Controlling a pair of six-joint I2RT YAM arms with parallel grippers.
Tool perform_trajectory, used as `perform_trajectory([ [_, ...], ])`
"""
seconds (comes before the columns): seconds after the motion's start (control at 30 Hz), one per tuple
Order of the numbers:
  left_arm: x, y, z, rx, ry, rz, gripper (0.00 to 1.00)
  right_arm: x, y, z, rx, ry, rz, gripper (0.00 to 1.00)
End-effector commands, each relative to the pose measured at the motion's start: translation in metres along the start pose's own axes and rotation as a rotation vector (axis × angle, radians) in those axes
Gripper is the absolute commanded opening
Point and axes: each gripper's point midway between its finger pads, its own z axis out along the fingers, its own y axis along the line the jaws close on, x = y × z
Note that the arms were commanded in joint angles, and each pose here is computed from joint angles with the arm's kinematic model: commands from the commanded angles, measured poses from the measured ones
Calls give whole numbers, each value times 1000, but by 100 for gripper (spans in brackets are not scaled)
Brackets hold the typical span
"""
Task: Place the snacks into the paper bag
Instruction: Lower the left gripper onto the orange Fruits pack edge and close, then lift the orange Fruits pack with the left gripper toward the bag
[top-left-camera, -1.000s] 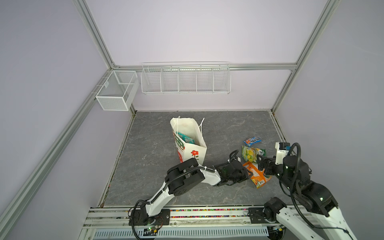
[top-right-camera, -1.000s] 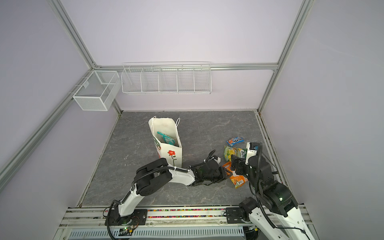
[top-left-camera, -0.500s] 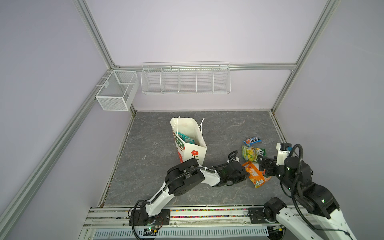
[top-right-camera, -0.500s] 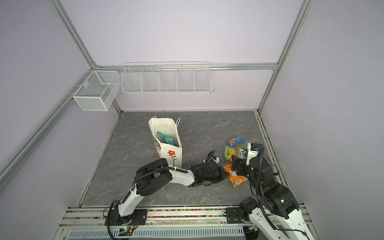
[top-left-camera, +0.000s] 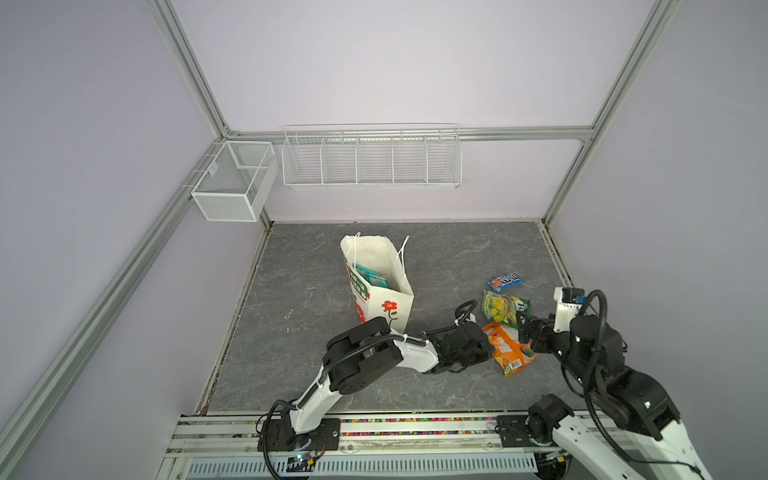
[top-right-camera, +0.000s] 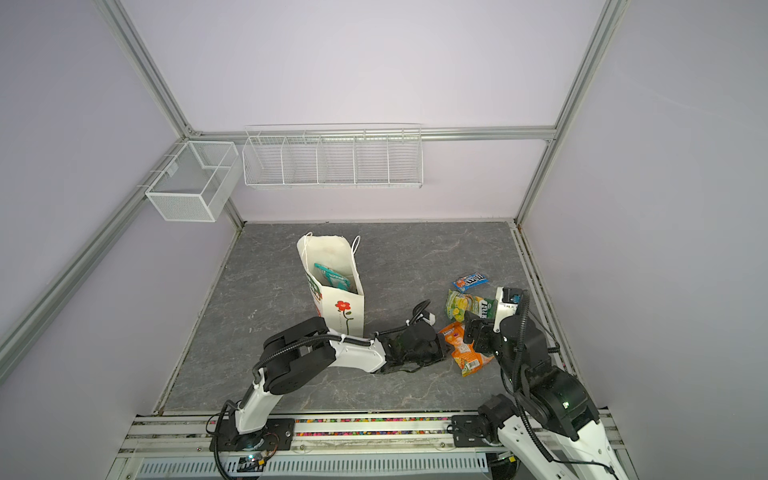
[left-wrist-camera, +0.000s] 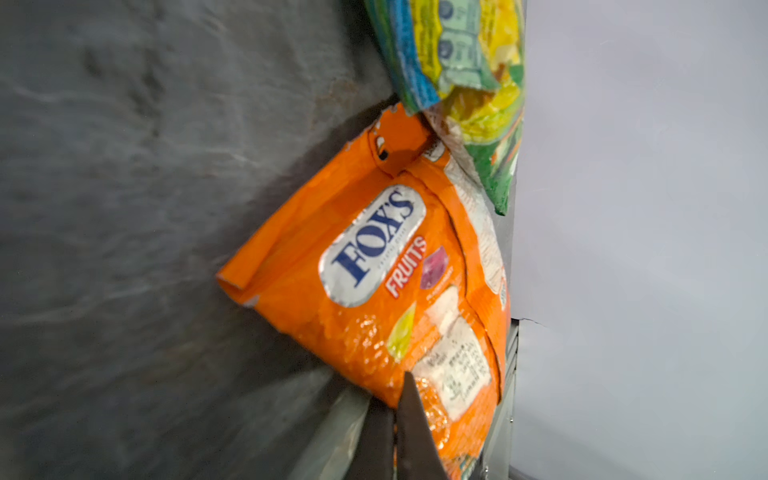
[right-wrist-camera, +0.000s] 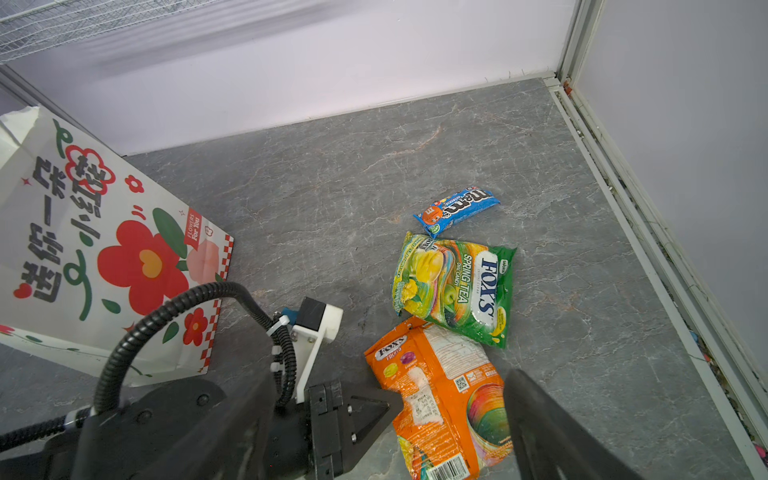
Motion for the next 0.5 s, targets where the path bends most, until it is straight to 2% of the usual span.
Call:
perform_trajectory([
  [0.0,-7,-14,-19,-32,-50,80,0,0,-5,0,19,-14,-3,89],
  [0.47,-26,-65,-67,-71,-161,292,0,-1,-5,-1,20,-18,7,89],
])
